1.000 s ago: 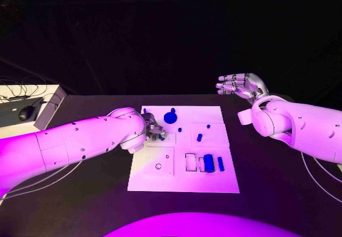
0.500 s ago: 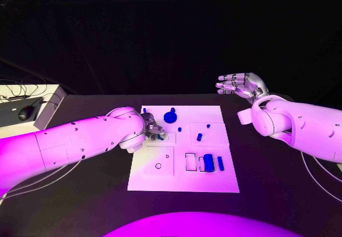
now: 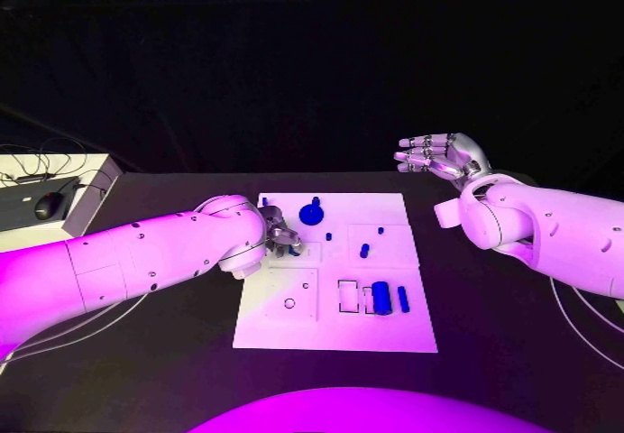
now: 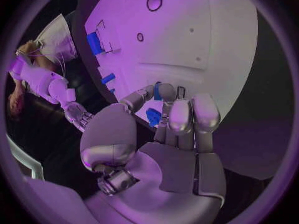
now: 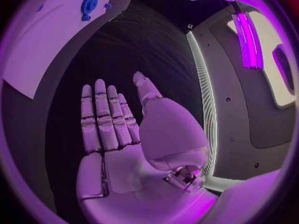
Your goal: Assemble the parts on the task board
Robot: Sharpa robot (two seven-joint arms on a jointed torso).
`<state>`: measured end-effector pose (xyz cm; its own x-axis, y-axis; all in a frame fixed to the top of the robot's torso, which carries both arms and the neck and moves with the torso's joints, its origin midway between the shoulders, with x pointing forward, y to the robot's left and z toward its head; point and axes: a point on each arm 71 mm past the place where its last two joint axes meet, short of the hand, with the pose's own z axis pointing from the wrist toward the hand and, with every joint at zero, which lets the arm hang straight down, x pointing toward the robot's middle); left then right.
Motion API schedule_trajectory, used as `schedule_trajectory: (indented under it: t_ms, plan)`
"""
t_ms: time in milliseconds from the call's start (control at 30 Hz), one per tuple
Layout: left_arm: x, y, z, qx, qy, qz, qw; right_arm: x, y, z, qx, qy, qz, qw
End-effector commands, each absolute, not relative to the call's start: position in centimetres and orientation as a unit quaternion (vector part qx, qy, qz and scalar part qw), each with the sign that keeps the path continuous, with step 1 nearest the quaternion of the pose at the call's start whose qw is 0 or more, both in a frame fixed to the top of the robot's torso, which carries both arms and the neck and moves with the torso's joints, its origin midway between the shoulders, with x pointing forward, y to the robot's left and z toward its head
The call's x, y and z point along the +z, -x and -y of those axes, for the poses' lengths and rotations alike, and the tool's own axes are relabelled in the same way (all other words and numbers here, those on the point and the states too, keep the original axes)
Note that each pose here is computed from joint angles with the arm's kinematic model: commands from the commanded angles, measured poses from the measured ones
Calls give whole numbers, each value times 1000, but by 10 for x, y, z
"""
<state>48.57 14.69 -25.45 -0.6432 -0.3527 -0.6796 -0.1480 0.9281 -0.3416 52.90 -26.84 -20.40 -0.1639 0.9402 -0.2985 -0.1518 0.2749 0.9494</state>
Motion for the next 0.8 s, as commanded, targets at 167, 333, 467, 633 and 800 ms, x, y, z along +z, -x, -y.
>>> schedule_trajectory:
  t_ms: [167,333,467,633,800]
  plan:
    - [-258,-483,-143,-125,126,-904,388,-204,-529,267,502,-335,-581,546]
    - [-258,-483,-141,-127,126,-905,387,-204,-529,267,502,-335,-581,546]
    - [-258,-483,-140,-128,125,-906,385,-204,-529,267,502,-335,-581,546]
    - [-258,-483,-140,-128,126,-905,384,-204,-529,267,502,-335,-581,546]
    - [-258,-484,-141,-129,128,-905,386,-204,-529,267,502,-335,-581,546]
